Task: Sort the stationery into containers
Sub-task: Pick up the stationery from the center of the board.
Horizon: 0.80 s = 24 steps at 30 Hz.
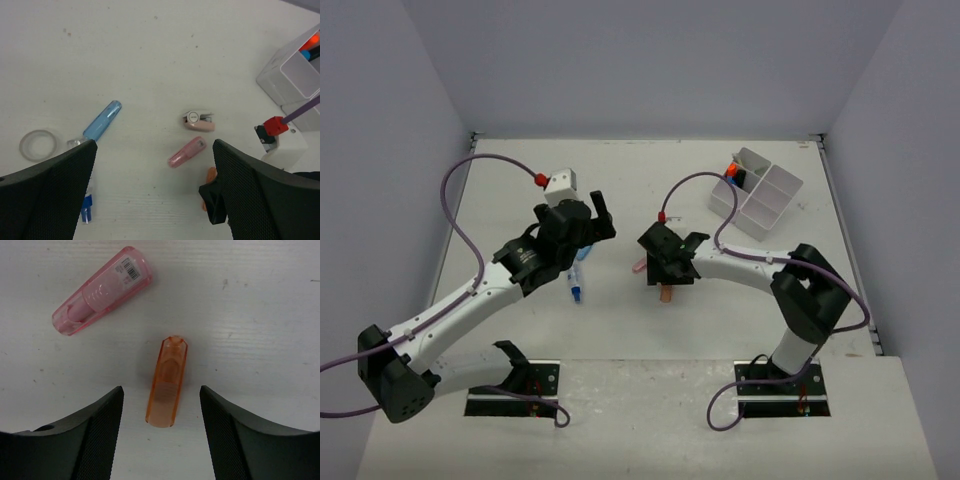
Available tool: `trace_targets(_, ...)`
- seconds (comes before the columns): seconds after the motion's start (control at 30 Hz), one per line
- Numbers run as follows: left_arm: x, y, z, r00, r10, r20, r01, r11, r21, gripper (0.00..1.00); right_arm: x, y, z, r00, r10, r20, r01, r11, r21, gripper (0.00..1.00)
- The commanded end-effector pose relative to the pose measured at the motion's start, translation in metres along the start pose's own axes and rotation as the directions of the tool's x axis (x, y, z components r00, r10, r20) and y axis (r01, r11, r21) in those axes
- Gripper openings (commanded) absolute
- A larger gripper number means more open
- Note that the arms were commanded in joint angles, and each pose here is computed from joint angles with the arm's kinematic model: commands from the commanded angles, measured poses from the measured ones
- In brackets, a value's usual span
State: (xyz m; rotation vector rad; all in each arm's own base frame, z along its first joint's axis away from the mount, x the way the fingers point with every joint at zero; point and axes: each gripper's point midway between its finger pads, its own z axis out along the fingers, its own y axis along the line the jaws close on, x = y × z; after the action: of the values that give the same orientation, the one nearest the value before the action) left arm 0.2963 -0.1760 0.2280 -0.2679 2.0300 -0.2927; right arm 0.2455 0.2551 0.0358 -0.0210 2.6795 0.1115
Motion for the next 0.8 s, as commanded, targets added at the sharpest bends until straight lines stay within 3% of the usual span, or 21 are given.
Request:
trace_targets(0.0, 0.004, 0.008, -0.014, 1.0, 0.0, -0.011, 0.001, 1.0, 0.022, 1.0, 0.004, 0.012, 0.008, 0.998, 0.069, -0.011, -0.069, 0.997, 0.029, 0.61)
trace_targets(0.17, 0.013, 0.017, -0.017, 1.0, 0.01, -0.023, -0.009, 1.0, 0.024, 1.0, 0.025, 0.007, 0.018, 0.997, 0.067, -0.048, -0.064, 0.996, 0.062, 0.56)
trace_targets(0.3, 0.019, 0.019, -0.016, 0.999, 0.015, -0.031, -0.014, 1.0, 0.025, 1.0, 0.046, 0.006, 0.025, 0.994, 0.069, -0.085, -0.065, 0.997, 0.048, 0.35)
trace_targets(0.43, 0.028, 0.006, -0.01, 0.998, 0.019, -0.067, -0.013, 0.997, 0.076, 1.0, 0.046, 0.007, 0.018, 0.997, 0.065, -0.049, -0.065, 0.998, -0.002, 0.03)
trace_targets(0.53, 0.033, -0.016, -0.007, 0.995, 0.01, -0.1, 0.006, 0.987, 0.162, 1.0, 0.026, 0.013, -0.009, 0.998, -0.007, 0.06, 0.011, 0.997, -0.075, 0.0)
trace_targets(0.63, 0.041, -0.069, -0.015, 0.984, -0.003, -0.181, 0.076, 0.914, 0.4, 1.0, -0.002, 0.01, -0.05, 0.958, -0.089, 0.274, 0.127, 0.984, -0.122, 0.0)
trace_targets(0.7, 0.055, -0.103, -0.03, 0.961, 0.021, -0.275, 0.141, 0.819, 0.556, 1.0, -0.008, 0.011, -0.073, 0.924, -0.094, 0.372, 0.184, 0.959, -0.215, 0.0)
trace_targets(0.77, 0.058, -0.141, -0.046, 0.936, 0.025, -0.351, 0.239, 0.685, 0.688, 1.0, -0.016, 0.019, -0.11, 0.869, -0.059, 0.491, 0.265, 0.894, -0.362, 0.0)
